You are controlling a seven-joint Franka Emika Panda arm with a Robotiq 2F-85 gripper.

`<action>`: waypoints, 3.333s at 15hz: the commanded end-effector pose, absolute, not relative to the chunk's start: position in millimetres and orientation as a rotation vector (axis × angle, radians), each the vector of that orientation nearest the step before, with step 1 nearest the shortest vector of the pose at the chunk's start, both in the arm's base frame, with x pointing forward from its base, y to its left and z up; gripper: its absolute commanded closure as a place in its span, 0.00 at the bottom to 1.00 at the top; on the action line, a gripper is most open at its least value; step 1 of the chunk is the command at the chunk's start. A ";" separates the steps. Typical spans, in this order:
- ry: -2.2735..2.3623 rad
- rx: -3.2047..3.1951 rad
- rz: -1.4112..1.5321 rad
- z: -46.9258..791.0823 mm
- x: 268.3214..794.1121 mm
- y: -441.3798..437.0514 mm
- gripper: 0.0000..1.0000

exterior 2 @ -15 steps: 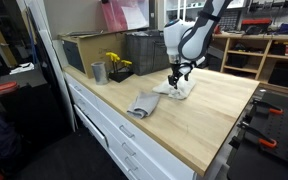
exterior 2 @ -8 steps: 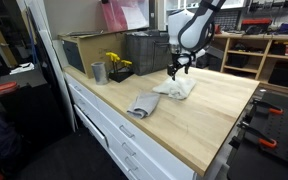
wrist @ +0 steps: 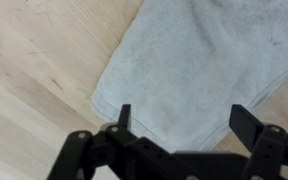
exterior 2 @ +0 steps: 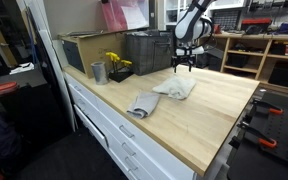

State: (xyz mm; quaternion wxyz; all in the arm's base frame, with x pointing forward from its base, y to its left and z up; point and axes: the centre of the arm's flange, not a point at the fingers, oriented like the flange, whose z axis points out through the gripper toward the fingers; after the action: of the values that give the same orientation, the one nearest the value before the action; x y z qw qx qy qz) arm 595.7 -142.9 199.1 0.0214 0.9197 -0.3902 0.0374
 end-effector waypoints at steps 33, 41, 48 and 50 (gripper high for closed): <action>-0.456 3.158 -0.048 133.6 643.5 -234.6 0.00; -0.440 3.194 -0.205 95.8 640.2 -262.5 0.01; -0.459 3.313 -0.410 86.9 653.7 -253.0 0.61; -0.459 3.322 -0.443 86.8 656.5 -250.5 0.77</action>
State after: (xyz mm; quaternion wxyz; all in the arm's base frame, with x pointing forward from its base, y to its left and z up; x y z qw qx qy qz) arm 643.9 -249.8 101.7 -0.0926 0.9796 -0.1422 -0.1081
